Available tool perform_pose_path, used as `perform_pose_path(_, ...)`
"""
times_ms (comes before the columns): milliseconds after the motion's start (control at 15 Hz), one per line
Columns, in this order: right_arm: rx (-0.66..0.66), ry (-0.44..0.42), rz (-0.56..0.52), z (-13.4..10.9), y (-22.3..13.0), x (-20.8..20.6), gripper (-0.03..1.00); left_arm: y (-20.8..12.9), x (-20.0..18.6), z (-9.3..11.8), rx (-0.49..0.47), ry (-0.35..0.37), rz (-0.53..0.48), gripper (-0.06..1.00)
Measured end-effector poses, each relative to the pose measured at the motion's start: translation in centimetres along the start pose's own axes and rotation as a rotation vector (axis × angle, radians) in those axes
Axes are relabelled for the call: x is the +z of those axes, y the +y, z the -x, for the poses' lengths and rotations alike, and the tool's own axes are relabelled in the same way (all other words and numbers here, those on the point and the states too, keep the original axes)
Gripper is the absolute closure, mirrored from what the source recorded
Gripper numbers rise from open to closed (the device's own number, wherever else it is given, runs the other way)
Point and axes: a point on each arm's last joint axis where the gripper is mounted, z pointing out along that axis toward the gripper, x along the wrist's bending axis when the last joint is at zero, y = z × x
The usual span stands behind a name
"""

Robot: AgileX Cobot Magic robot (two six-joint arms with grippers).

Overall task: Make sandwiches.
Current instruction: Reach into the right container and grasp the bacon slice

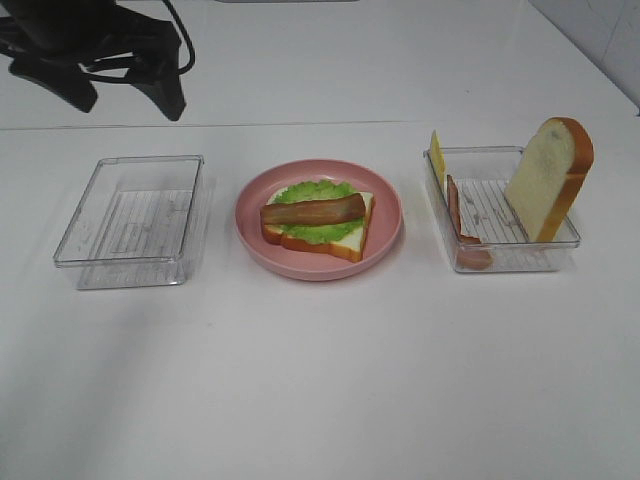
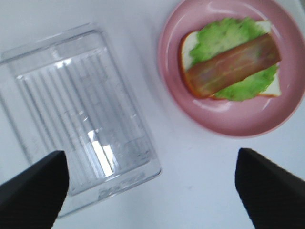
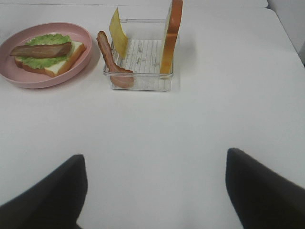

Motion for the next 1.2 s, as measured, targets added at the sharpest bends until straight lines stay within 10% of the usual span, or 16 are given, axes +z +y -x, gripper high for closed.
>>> perform_pose_path(600,0.0,0.0,0.0,0.0,0.0,0.0,0.21,-4.9,-6.9,-0.9,0.013,0.149,-0.077,0.06)
perform_pose_path(1200,0.011,0.024,0.01,-0.2,0.1,0.0,0.21,-21.9,-15.9,-0.8,-0.054,0.127,0.125,0.06)
